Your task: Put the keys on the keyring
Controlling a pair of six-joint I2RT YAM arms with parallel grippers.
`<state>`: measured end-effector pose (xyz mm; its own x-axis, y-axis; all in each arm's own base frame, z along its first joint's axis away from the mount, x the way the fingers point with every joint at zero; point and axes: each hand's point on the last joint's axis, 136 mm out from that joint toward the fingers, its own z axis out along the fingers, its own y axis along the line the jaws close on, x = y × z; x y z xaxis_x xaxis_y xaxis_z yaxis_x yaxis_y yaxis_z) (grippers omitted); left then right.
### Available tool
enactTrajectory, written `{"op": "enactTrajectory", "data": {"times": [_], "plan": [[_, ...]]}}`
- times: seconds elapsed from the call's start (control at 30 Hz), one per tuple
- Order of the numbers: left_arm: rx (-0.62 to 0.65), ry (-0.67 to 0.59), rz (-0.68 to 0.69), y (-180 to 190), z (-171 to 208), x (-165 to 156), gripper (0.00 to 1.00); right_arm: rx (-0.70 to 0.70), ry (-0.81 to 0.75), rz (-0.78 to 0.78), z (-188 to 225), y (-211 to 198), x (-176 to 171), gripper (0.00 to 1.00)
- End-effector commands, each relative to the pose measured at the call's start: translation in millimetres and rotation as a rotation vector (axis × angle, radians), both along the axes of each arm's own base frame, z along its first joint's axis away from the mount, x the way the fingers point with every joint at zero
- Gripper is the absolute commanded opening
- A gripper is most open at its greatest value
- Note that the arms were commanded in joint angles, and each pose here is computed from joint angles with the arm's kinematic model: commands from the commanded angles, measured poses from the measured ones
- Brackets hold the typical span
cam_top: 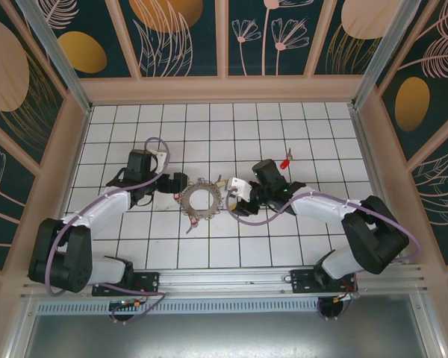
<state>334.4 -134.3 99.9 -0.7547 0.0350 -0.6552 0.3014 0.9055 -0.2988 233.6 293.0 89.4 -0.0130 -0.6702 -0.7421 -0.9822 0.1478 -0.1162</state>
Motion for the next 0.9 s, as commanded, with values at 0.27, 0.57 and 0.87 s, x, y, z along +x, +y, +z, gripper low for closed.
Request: {"op": "enactTrajectory", "data": {"times": [0.27, 0.57, 0.87], "plan": [[0.019, -0.125, 0.009, 3.5, 22.7, 13.5, 0.99, -0.065, -0.191, 0.11, -13.5, 37.6, 1.6, 0.26], [0.029, -0.153, 0.036, 8.5, 27.0, 14.4, 0.99, -0.179, -0.171, 0.145, -46.2, 38.4, 0.5, 0.27], [0.026, -0.147, 0.033, 7.7, 24.6, 13.8, 0.98, -0.22, -0.184, 0.101, -60.8, 38.7, 13.7, 0.26]]}}
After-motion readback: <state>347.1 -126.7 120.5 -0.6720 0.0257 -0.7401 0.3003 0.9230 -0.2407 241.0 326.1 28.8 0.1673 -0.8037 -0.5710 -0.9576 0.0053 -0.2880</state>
